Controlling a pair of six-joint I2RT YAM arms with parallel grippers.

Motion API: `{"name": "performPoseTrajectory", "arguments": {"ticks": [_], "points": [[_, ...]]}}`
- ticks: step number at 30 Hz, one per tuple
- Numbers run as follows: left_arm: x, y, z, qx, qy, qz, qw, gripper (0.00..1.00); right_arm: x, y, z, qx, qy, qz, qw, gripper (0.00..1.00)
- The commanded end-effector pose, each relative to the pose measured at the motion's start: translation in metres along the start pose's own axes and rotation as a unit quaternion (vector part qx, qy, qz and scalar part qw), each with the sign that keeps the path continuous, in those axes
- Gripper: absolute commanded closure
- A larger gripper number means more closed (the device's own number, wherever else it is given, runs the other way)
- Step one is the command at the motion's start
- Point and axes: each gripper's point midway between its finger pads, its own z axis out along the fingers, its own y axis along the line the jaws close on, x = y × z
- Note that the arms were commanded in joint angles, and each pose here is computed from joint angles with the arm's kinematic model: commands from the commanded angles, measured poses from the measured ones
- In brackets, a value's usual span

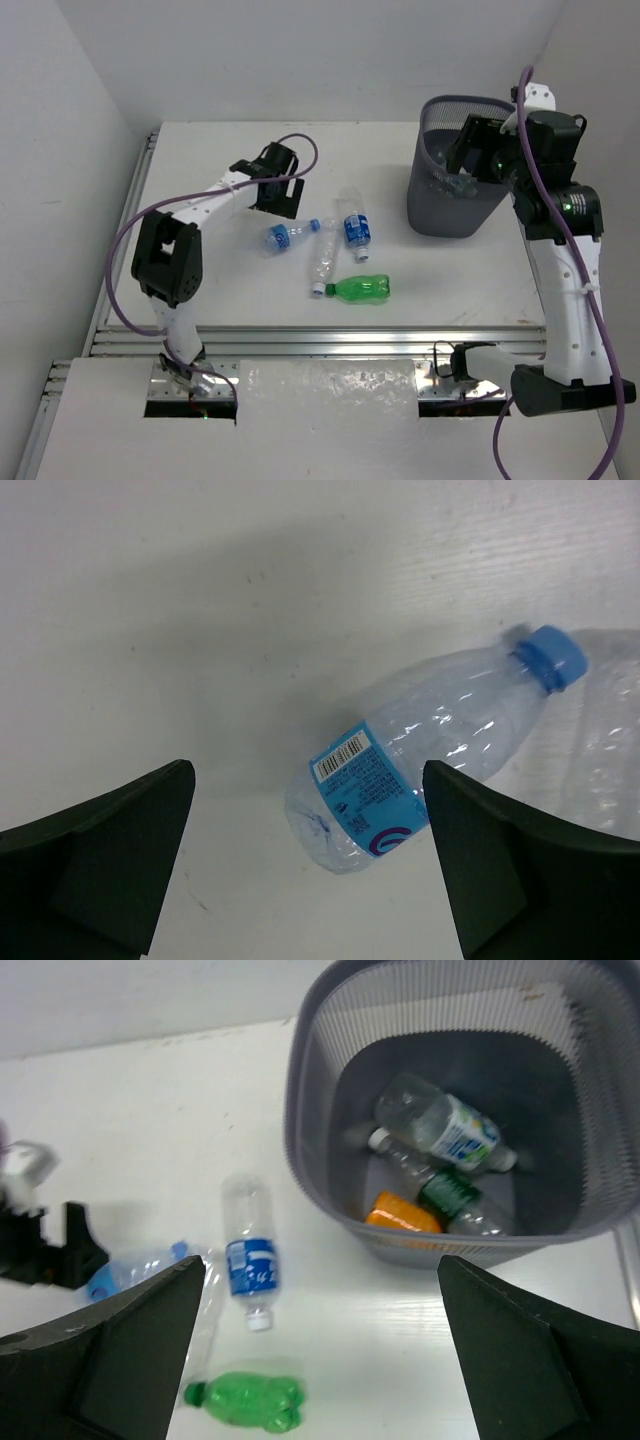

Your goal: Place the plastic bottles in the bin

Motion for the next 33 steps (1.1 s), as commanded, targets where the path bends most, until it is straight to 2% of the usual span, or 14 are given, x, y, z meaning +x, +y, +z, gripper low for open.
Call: {"name": "performPoseTrajectory", "arguments": {"ticks": [1, 7, 11, 12, 14, 15, 20, 23, 24, 25, 27, 29, 32, 33], "points": [[0.020, -0.022, 0.017, 0.068, 0.044, 0.105, 0.991, 0.06, 0.009, 0.023, 0.007, -0.066, 0.015, -0.001, 0.998, 0.01], [0.056, -0.059, 0.043, 0.161, 0.110, 0.100, 0.976, 0.05, 0.025, 0.037, 0.006, -0.111, 0.026, 0.012, 0.993, 0.01], [0.074, -0.054, 0.064, 0.128, 0.138, 0.082, 0.979, 0.10, 0.033, 0.042, 0.007, -0.127, 0.029, 0.018, 0.991, 0.01], [0.079, -0.051, 0.068, 0.117, 0.147, 0.084, 0.979, 0.15, 0.035, 0.044, 0.007, -0.134, 0.030, 0.019, 0.990, 0.01], [0.082, -0.039, 0.075, 0.069, 0.154, 0.057, 0.984, 0.53, 0.039, 0.050, 0.005, -0.150, 0.028, 0.027, 0.988, 0.01], [0.078, -0.034, 0.074, 0.050, 0.148, 0.047, 0.987, 1.00, 0.042, 0.058, 0.002, -0.173, 0.032, 0.031, 0.984, 0.01], [0.040, -0.018, 0.029, 0.020, 0.047, -0.035, 0.998, 1.00, 0.068, 0.126, -0.017, -0.363, 0.047, 0.028, 0.930, 0.01], [0.010, -0.050, -0.038, 0.142, -0.031, -0.065, 0.987, 1.00, 0.077, 0.165, -0.040, -0.476, 0.034, 0.017, 0.879, 0.01], [0.000, -0.087, -0.087, 0.261, -0.091, -0.039, 0.960, 1.00, 0.090, 0.171, -0.047, -0.501, 0.051, 0.046, 0.863, 0.01], [-0.003, -0.104, -0.114, 0.318, -0.127, -0.022, 0.939, 1.00, 0.078, 0.185, -0.061, -0.547, 0.015, 0.037, 0.836, 0.01], [-0.004, -0.136, -0.185, 0.435, -0.220, 0.023, 0.873, 1.00, 0.080, 0.192, -0.066, -0.564, 0.032, 0.074, 0.822, 0.01], [0.024, -0.168, -0.264, 0.588, -0.270, 0.091, 0.757, 1.00, 0.078, 0.201, -0.061, -0.564, 0.030, 0.093, 0.820, 0.01], [0.049, -0.180, -0.297, 0.649, -0.304, 0.133, 0.684, 1.00, 0.074, 0.212, -0.061, -0.578, 0.011, 0.087, 0.811, 0.01], [0.053, -0.183, -0.304, 0.661, -0.298, 0.128, 0.676, 1.00, 0.071, 0.216, -0.062, -0.581, 0.006, 0.083, 0.809, 0.01]]}}
